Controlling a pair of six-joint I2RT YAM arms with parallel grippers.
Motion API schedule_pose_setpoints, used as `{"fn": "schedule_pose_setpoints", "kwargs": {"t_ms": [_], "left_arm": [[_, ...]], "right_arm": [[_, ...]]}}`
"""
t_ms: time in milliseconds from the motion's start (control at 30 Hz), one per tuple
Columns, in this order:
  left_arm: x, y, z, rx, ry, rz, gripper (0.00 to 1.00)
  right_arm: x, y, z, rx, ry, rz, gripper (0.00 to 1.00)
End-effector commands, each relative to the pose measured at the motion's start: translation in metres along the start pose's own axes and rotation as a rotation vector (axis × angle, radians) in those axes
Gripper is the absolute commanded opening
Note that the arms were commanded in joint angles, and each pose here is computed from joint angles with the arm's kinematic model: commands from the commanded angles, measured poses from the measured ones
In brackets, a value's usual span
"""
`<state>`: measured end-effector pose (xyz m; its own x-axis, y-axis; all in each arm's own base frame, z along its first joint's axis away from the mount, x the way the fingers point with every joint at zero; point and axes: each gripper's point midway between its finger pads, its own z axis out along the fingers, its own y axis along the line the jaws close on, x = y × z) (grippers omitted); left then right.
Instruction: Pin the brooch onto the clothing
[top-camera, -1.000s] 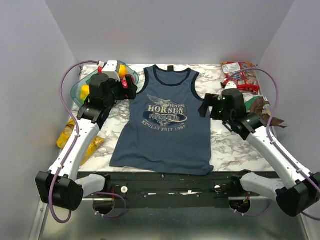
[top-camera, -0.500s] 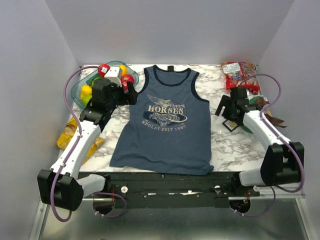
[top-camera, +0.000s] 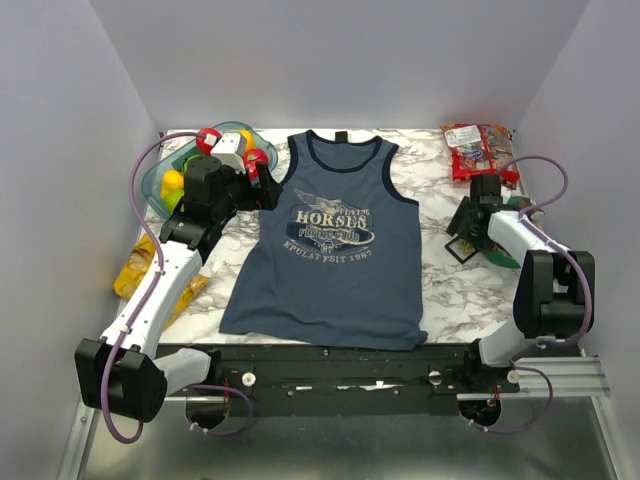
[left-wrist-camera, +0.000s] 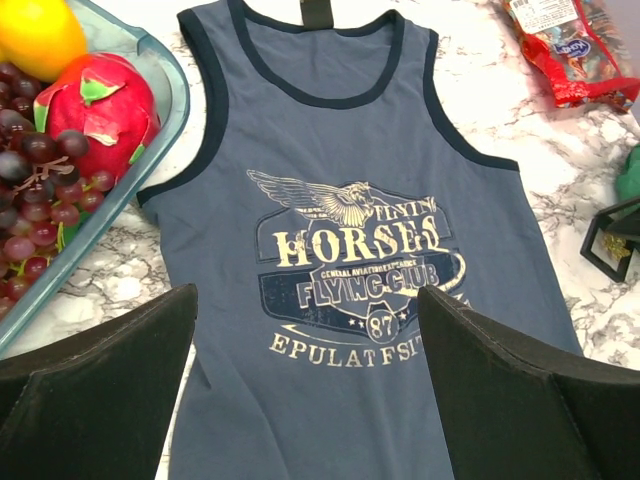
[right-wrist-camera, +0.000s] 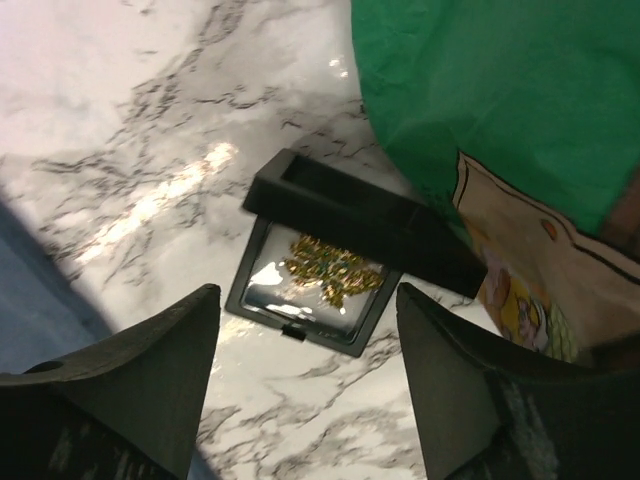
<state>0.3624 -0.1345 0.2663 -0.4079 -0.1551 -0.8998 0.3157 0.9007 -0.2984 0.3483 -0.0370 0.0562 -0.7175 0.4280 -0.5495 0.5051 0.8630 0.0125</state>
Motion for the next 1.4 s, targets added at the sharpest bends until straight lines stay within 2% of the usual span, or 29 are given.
{"fn": "schedule_pose_setpoints", "kwargs": {"t_ms": [0,133,467,667,1367], "left_arm": [[-0.003,-0.005,0.0,0.031,-0.016,-0.006,0.99],[-0.001,-0.004,0.002,0.029,-0.009,-0.008,0.99],[0.002,-0.001,0.004,0.018,0.001,-0.006,0.99],[0.001,-0.001,0.003,0.016,-0.001,-0.004,0.99],[0.0,0.0,0.002,0.009,-0.006,-0.002,0.99]], "right_arm": [[-0.009,-0.01,0.014,0.046,-0.013,-0.006,0.76],[-0.005,-0.014,0.023,0.065,0.003,-0.016,0.74],[0.0,-0.018,0.028,0.076,0.02,-0.021,0.59],[0.007,-0.025,0.029,0.097,0.029,-0.029,0.54],[0.011,-0.028,0.038,0.119,0.052,-0.08,0.58]]}}
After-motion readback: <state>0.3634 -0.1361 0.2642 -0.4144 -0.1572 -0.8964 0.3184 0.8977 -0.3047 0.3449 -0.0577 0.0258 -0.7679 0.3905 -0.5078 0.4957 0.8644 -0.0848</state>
